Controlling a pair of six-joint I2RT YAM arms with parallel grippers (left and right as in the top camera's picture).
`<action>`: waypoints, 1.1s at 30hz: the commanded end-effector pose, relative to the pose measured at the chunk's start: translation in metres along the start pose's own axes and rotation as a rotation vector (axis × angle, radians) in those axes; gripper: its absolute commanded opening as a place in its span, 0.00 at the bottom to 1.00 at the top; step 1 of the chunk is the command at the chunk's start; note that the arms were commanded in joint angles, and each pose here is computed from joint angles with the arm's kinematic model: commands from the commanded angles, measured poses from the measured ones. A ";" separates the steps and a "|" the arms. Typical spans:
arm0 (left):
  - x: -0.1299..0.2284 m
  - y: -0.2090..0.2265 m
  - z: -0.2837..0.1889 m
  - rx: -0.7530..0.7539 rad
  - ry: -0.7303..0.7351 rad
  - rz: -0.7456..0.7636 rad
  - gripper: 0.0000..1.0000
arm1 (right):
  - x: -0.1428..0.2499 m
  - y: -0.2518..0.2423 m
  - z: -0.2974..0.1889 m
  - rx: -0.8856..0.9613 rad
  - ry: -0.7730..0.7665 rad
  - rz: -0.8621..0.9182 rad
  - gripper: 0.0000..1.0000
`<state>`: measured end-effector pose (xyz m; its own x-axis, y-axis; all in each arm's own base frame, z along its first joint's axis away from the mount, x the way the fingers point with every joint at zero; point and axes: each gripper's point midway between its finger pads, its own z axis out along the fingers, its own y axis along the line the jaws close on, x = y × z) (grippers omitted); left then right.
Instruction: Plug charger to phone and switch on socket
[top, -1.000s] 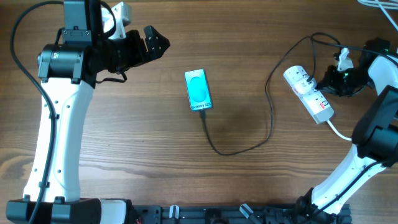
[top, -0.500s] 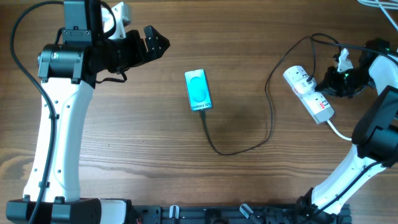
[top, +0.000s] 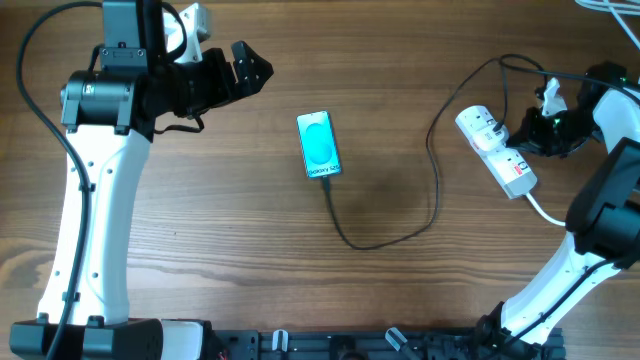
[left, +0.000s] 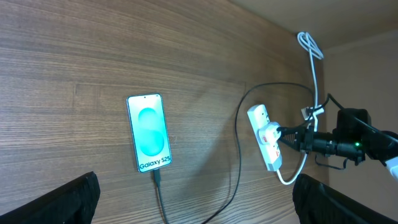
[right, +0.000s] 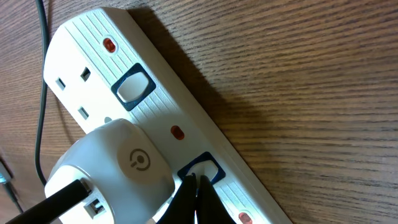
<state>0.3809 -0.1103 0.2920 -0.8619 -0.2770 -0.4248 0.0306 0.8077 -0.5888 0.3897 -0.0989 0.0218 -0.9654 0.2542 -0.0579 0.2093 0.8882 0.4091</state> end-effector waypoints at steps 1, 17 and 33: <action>-0.002 -0.002 -0.004 -0.002 -0.015 0.017 1.00 | 0.005 0.004 -0.001 0.006 0.009 -0.022 0.04; -0.002 -0.002 -0.004 -0.002 -0.016 0.017 1.00 | 0.014 -0.006 0.007 0.065 0.039 -0.002 0.04; -0.002 -0.002 -0.004 -0.002 -0.015 0.017 1.00 | -0.034 0.021 -0.064 0.106 -0.185 0.013 0.04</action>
<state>0.3809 -0.1103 0.2920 -0.8619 -0.2770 -0.4248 0.0306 0.8077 -0.5888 0.3960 -0.0988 0.0289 -0.9583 0.2771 -0.0693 0.2445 0.9211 0.3031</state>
